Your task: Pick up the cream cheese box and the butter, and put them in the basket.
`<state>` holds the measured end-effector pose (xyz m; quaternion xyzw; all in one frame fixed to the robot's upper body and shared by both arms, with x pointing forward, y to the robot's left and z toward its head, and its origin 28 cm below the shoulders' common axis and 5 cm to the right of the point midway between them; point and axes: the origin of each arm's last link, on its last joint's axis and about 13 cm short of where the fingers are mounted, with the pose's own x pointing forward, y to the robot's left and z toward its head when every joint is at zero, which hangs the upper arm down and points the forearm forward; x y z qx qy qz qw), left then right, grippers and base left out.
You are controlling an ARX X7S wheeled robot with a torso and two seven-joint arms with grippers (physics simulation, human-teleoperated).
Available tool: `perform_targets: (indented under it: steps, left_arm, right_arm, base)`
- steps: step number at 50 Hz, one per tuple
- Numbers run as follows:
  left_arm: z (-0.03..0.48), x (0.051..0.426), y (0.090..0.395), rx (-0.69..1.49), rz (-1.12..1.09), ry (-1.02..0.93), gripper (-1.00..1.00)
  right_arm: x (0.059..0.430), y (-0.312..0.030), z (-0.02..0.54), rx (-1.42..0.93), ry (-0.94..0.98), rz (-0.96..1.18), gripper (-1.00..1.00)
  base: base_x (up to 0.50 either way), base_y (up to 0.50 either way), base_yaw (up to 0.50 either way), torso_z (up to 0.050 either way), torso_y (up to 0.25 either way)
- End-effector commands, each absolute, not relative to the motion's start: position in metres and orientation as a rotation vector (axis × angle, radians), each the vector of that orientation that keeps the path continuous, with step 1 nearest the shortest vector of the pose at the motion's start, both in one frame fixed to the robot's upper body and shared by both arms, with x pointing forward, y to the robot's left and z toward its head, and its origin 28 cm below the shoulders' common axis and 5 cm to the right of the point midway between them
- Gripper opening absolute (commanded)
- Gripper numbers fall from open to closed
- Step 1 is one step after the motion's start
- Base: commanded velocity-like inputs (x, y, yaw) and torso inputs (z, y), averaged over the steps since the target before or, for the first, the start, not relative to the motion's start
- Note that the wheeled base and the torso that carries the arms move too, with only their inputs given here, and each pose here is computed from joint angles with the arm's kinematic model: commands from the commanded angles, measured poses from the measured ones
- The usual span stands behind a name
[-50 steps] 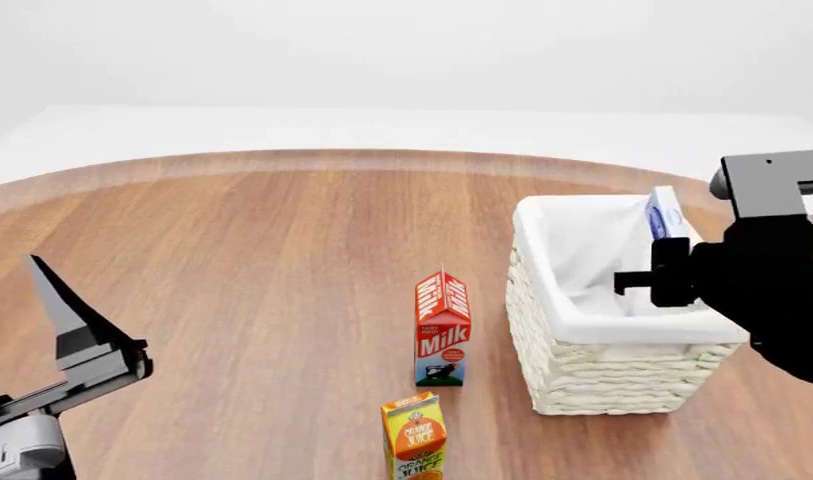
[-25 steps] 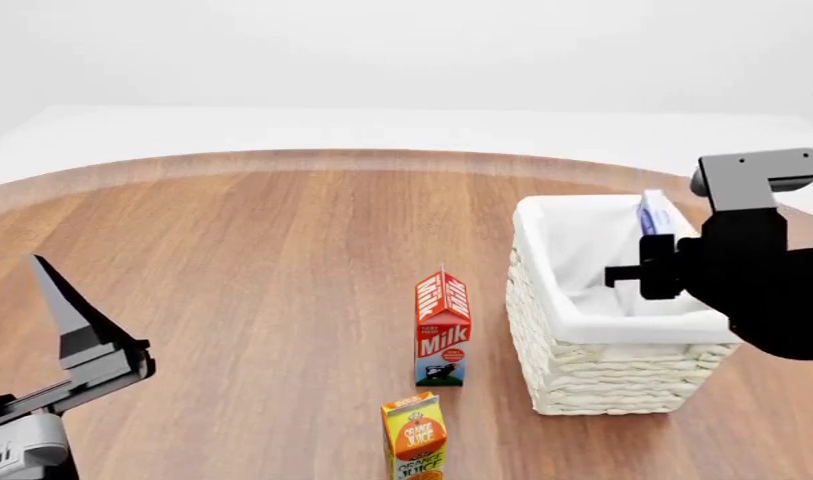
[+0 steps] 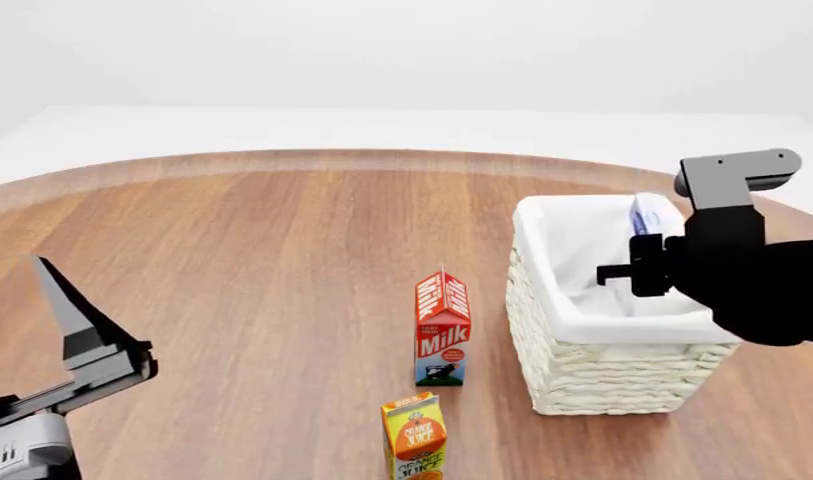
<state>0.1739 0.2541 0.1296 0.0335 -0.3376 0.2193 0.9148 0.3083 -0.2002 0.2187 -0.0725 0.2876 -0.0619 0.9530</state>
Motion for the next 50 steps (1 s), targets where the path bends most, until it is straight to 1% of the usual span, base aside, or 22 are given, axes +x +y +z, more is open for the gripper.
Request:
perform_targets:
  steps: [1, 16, 29, 30, 50]
  left_arm:
    - [0.131, 0.173, 0.256, 0.071, 0.463, -0.699, 1.00]
    - [0.130, 0.174, 0.256, 0.071, 0.463, -0.697, 1.00]
    - [0.130, 0.173, 0.256, 0.071, 0.462, -0.697, 1.00]
    - [0.130, 0.173, 0.256, 0.071, 0.462, -0.697, 1.00]
    - [0.131, 0.173, 0.255, 0.069, 0.462, -0.698, 1.00]
  right_arm:
    - [0.315, -0.193, 0.220, -0.158, 0.549, -0.086, -1.00]
    - [0.318, -0.195, 0.207, -0.172, 0.586, -0.098, -1.00]
    - [0.320, -0.198, 0.208, -0.183, 0.582, -0.109, -1.00]
    - [0.320, -0.198, 0.208, -0.185, 0.581, -0.108, 1.00]
    - [0.318, -0.196, 0.212, -0.206, 0.565, -0.093, 1.00]
  base:
    - [0.00, 0.00, 0.00, 0.000, 0.000]
    - [0.00, 0.00, 0.00, 0.001, 0.001]
    - [0.00, 0.00, 0.00, 0.000, 0.000]
    - [0.00, 0.00, 0.00, 0.000, 0.000]
    - [0.00, 0.00, 0.00, 0.000, 0.000]
